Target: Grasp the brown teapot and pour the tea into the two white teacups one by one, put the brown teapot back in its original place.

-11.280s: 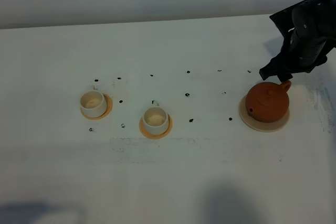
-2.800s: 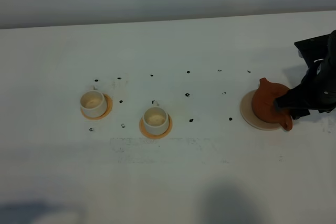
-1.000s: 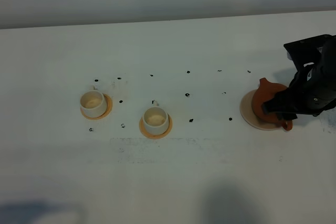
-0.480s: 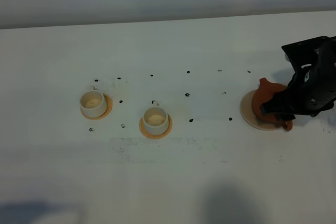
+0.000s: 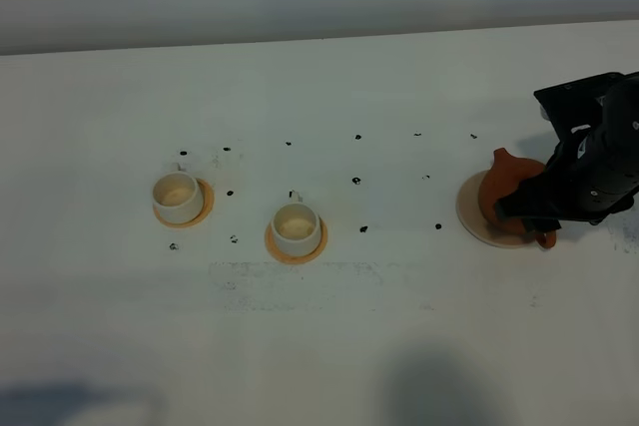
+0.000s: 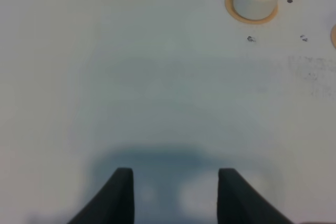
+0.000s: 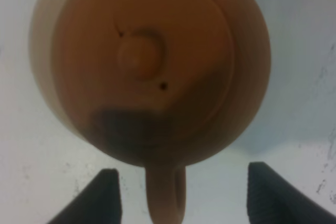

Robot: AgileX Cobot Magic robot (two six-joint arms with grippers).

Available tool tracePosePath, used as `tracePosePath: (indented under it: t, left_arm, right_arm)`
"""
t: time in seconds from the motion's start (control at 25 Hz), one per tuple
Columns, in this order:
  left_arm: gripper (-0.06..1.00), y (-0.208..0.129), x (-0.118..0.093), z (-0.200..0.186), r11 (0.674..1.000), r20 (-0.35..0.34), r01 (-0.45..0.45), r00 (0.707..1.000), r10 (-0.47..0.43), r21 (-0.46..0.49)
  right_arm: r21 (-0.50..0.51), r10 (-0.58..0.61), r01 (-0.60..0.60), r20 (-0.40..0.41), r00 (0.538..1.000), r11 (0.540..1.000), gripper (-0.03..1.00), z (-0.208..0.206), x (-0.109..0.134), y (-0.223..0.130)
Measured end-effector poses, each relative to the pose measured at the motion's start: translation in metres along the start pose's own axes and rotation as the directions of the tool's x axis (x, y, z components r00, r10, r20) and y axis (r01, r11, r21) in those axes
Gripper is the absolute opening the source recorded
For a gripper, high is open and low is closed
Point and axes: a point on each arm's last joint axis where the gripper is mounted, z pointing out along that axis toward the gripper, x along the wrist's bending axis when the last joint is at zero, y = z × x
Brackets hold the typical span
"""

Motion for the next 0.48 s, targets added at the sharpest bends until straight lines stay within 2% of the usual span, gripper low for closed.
tracePosePath:
  t: [0.48]
  left_arm:
    - [0.38,0.0,0.0,0.0,1.0,0.0,-0.006,1.0,0.006,0.0]
  right_arm:
    - [0.014,-0.003,0.003,0.003,1.0,1.0,0.45,0.0064,-0.0001,-0.0004]
